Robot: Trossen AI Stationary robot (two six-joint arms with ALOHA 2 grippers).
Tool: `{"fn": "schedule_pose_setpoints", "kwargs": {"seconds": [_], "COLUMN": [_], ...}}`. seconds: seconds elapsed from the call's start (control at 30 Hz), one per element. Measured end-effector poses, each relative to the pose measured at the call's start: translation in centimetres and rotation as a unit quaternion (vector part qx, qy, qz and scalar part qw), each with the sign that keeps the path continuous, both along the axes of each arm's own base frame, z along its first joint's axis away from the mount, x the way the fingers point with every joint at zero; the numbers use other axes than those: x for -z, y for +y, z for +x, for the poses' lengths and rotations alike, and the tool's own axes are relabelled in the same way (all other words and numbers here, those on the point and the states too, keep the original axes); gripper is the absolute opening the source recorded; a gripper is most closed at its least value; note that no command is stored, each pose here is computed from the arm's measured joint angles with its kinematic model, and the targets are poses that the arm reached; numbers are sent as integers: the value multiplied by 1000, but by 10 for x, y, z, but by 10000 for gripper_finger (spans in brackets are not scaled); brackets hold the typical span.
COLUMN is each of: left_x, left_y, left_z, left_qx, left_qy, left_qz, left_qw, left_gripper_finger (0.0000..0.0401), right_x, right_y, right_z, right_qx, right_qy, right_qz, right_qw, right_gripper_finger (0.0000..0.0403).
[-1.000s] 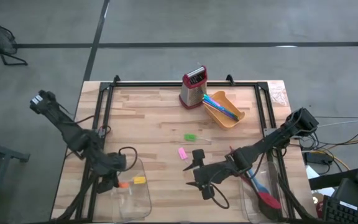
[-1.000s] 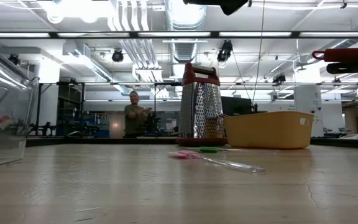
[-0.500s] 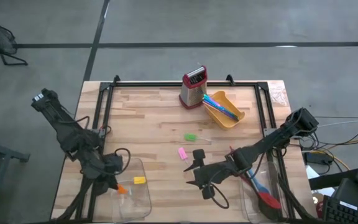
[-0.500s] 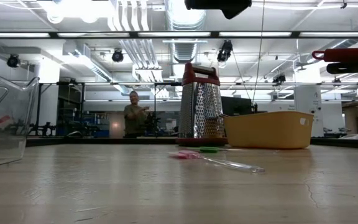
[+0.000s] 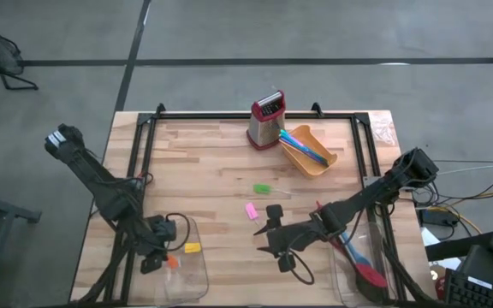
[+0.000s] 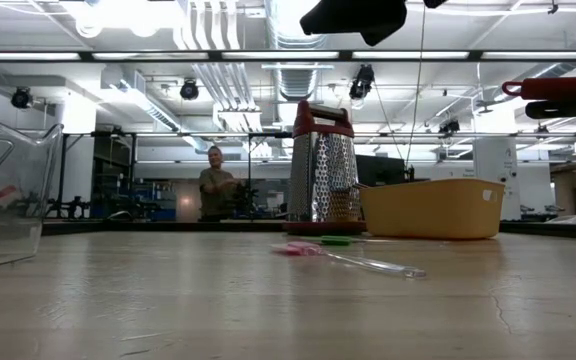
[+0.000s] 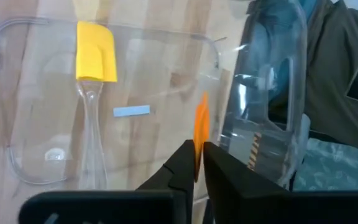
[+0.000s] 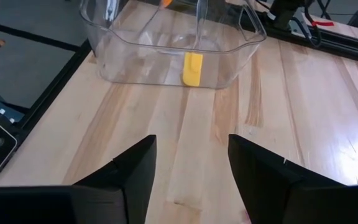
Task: Pick & Place Kitchen Items
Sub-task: Put the orange spatula into the left transparent bin, then put the green spatula into the left transparent bin
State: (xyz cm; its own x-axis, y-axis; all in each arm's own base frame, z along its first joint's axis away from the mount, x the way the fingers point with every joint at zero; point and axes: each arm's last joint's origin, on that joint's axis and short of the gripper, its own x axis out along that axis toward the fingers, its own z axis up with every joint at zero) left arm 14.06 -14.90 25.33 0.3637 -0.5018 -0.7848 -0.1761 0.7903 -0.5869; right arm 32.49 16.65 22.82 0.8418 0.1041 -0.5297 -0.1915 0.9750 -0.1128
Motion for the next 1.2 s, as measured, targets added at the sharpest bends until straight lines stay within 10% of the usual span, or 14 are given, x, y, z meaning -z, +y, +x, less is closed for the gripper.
{"fn": "schedule_pose_setpoints", "kwargs": {"seconds": [0.63,0.87,1.2], "left_x": [-2,-12,-19], "left_y": [9,12,-8], "left_z": [4,15,47], "left_qx": [-37,-78,21], "left_qy": [-110,-270,-501], "left_qz": [95,230,220], "left_qw": [989,932,837], "left_gripper_finger": [154,155,151], "right_x": [7,6,6], "right_y": [-6,-9,-13], "right_z": [0,0,2], "right_qx": [18,50,63], "right_qy": [11,0,1], "right_qz": [8,-11,-1], "right_qw": [1000,999,998], "right_gripper_finger": [170,181,167]}}
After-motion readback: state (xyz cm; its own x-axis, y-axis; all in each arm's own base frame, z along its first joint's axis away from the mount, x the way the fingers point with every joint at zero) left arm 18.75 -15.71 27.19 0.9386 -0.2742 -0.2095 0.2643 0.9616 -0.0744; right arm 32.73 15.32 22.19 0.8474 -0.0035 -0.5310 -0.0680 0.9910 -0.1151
